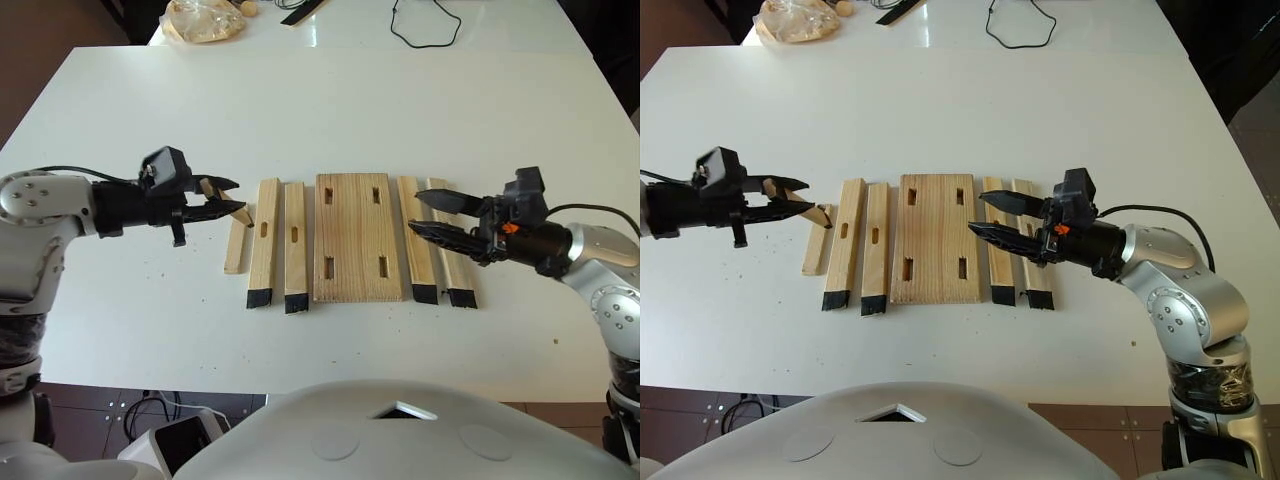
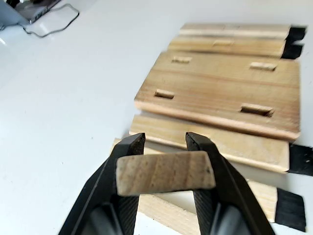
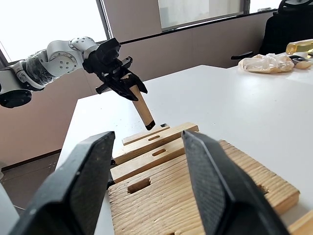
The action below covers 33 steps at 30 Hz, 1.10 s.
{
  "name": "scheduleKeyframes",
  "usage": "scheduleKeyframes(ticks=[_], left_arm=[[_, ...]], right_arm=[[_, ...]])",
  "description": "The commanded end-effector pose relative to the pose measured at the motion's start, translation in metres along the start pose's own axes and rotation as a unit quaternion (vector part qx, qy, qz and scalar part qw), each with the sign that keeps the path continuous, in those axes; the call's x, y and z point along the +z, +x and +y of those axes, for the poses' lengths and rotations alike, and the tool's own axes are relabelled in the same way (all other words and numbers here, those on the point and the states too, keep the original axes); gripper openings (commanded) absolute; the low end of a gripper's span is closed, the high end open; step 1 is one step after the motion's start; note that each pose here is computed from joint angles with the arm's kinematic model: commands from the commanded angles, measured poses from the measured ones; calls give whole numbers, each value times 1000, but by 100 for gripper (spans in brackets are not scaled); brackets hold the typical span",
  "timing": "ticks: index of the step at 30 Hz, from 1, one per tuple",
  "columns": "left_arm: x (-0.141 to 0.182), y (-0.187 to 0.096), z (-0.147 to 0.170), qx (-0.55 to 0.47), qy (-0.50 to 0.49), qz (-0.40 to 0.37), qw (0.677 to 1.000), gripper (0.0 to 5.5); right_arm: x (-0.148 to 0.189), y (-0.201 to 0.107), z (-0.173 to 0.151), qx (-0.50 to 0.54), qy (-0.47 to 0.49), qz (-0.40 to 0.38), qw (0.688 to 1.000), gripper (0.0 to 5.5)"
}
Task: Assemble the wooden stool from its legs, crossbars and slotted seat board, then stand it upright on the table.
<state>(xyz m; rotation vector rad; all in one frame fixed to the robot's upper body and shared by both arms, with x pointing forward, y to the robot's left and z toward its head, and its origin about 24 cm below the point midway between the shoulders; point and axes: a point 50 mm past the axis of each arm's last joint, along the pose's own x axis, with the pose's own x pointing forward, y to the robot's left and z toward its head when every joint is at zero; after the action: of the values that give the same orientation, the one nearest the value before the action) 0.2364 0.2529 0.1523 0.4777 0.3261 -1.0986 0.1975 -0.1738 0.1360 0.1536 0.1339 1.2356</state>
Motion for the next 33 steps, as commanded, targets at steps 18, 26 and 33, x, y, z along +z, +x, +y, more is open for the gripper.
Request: scheduleKeyframes(ticks=[18,26,33], left_arm=[[-11,12,-7,-69,73,7,995,132],[-15,20,-10,-98,79,14,992,132],[-22,23,-5,-131,61,31,989,132]], right_arm=[[-7,1,2,-3,-17,16,1000,253],[-11,1,3,1,-19,25,1000,253],[-12,2,3,1,-21,27,999,253]])
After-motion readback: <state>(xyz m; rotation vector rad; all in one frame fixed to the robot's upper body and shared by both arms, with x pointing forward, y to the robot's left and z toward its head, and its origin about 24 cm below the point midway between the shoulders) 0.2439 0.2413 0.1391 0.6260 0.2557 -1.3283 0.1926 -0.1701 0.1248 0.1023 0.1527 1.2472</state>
